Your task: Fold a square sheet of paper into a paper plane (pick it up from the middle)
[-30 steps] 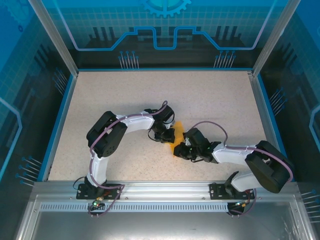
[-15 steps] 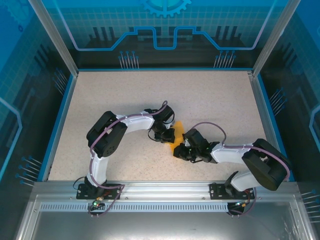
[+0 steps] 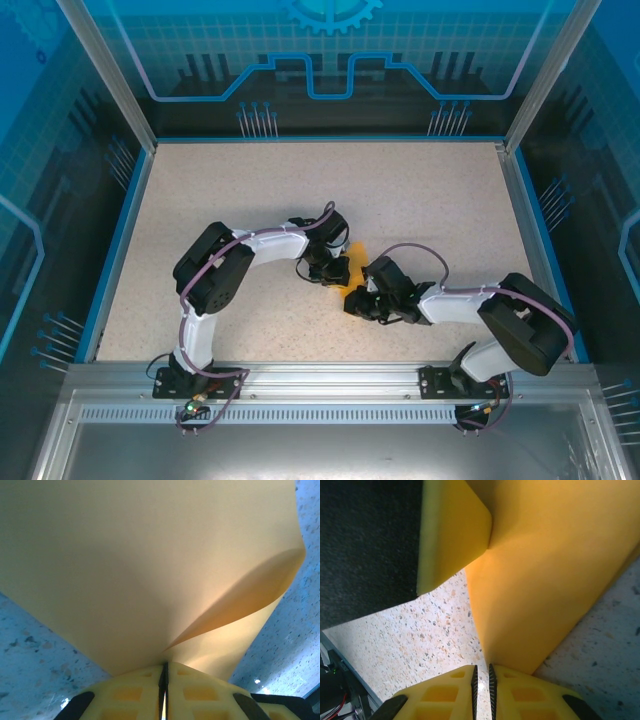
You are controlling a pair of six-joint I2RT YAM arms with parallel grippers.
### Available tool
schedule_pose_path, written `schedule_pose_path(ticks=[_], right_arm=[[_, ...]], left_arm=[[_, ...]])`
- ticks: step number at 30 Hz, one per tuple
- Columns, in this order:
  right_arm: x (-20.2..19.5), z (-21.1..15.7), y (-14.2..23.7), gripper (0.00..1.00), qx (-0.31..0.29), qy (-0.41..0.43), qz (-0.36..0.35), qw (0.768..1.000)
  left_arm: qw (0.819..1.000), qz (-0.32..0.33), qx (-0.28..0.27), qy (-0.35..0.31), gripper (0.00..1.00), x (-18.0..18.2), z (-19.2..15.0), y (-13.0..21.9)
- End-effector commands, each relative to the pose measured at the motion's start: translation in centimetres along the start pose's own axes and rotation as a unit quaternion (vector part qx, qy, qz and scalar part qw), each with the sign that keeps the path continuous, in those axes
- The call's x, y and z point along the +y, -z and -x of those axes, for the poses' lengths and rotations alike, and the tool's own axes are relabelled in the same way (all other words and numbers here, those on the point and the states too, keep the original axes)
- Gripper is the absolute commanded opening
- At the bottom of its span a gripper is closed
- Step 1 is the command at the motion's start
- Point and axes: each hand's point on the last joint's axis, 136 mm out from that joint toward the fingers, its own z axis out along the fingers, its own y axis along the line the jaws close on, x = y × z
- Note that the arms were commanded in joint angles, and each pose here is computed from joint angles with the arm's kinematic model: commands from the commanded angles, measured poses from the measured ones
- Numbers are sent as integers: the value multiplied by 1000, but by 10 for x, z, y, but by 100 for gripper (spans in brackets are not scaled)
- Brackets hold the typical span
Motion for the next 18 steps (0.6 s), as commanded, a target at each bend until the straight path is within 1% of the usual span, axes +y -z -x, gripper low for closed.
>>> schedule_pose_path(ticks=[1,7,12,18], right_arm=[[7,-3,-4,17,10,10,4,1000],[-1,-9,-14,17,26,3,-2,1000],[-10,-14,-15,17,37,1,-20,999],[1,-16,-8,17,48,29,-24,998]], left_arm=[[991,118,53,23,11,75,-31,-47],[991,118,54,22,11,74,-30,-47],[991,121,56,21,11,76,-31,-48],[990,123,58,19,11,77,-30,-50]])
